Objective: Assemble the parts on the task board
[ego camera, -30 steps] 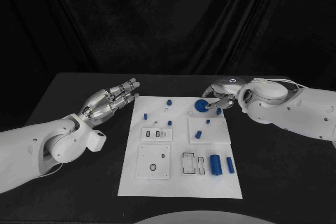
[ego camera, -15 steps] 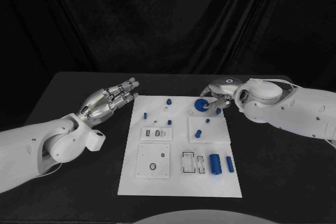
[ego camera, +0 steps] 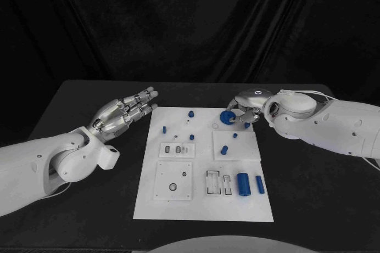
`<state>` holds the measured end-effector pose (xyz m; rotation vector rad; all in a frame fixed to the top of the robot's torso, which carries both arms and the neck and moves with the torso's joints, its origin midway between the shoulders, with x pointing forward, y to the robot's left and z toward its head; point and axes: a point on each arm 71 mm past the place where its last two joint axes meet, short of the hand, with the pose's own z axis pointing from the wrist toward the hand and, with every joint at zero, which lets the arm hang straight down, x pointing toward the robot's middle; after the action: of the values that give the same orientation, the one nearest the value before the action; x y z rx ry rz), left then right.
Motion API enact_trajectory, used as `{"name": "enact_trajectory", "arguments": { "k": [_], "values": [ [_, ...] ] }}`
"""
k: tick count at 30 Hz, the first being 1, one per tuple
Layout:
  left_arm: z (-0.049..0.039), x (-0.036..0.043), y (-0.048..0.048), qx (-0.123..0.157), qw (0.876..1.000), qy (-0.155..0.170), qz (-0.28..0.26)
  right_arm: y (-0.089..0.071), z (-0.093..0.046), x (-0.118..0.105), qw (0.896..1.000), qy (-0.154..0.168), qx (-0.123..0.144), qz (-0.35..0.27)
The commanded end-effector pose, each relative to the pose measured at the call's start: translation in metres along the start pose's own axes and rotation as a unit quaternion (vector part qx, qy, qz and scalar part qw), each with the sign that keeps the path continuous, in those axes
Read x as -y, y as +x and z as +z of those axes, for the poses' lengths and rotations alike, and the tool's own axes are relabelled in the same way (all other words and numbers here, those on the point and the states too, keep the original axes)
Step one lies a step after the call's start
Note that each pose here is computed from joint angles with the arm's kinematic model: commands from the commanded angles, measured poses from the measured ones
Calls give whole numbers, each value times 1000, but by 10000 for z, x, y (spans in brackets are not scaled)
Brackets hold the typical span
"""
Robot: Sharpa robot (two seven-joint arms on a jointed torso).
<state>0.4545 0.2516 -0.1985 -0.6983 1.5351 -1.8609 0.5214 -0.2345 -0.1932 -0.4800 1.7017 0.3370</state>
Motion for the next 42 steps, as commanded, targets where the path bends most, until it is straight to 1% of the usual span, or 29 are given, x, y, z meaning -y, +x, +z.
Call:
{"name": "enact_trajectory", "arguments": {
  "k": [1, 9, 18, 23, 27, 32, 35, 42],
  "values": [
    [6, 97, 18, -7, 998, 66, -7, 46, 2, -6, 1000, -4, -5, -3],
    [8, 93, 20, -9, 998, 64, -9, 68, 9, -21, 1000, -13, -6, -2],
    [3, 90, 18, -10, 998, 61, -10, 39, -15, -66, 999, -32, 16, 3],
    [-2, 88, 13, -10, 998, 59, -10, -17, -52, -136, 998, -50, 38, 18],
    [-3, 86, 13, -10, 998, 57, -10, -111, -54, -208, 996, -63, 52, 23],
    [0, 83, 14, -11, 998, 56, -10, -199, -35, -299, 995, -76, 60, 24],
    [6, 81, 18, -12, 998, 56, -11, -240, -7, -370, 994, -85, 60, 29],
    [17, 73, 21, -14, 998, 54, -12, -266, 107, -522, 993, -98, 46, 42]
  ]
}}
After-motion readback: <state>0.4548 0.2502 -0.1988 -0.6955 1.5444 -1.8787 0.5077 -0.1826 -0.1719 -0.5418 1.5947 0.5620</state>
